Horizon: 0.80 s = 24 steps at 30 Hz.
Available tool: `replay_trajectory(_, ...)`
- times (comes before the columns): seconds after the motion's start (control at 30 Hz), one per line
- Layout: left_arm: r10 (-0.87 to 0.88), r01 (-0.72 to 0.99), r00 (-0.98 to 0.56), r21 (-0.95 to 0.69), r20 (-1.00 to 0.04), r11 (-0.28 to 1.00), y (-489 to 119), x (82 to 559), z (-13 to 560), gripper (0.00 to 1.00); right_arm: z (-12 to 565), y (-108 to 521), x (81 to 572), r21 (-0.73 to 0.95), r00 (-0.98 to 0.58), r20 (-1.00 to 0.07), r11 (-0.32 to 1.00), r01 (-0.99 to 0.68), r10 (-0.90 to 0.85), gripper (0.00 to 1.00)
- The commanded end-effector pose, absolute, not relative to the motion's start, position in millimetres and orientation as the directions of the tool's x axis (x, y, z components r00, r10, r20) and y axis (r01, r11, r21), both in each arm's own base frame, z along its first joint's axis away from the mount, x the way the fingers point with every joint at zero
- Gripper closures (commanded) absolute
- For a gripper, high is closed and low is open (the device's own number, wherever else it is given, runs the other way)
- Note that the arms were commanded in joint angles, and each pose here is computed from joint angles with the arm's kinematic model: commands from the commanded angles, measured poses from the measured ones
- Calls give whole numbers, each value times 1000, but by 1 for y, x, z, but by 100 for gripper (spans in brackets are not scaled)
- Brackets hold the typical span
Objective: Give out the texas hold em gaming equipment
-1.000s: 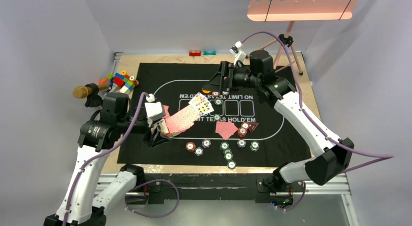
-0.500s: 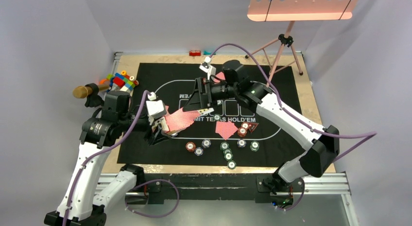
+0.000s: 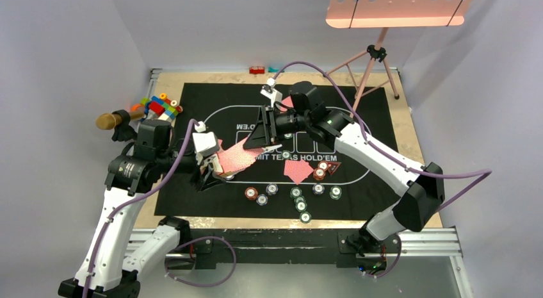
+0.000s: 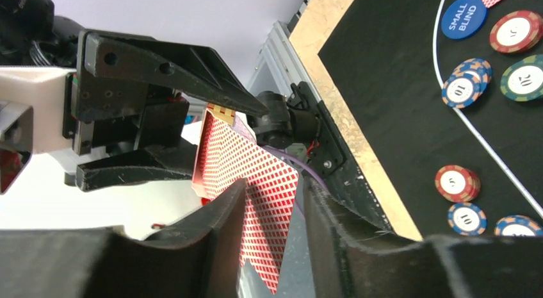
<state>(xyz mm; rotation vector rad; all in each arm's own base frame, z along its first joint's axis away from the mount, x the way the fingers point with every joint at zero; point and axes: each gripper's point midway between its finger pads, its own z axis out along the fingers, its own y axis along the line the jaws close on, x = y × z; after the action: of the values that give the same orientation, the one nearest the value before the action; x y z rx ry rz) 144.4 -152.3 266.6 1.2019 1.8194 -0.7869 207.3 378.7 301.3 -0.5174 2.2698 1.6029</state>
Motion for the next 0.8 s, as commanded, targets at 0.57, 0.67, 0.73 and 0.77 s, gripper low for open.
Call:
replay_trajectory(0.57,423,940,-176,-24,-889,341,-153,147,273,100,339,358,201,829,-864,-499,255,-498,-63,88)
replay_trajectory(0.67,425,939,-178,-25,-888,342,-153,147,272,100,342,357,201,837,-867,-495,239,-492,-54,92)
replay_trajectory(0.73,426,939,-181,-28,-887,342,-153,147,272,100,345,355,202,842,-870,-492,230,-488,-42,95)
replay_trajectory(0.77,425,939,-183,-29,-887,342,-153,147,272,100,346,354,204,841,-868,-495,233,-488,-31,96)
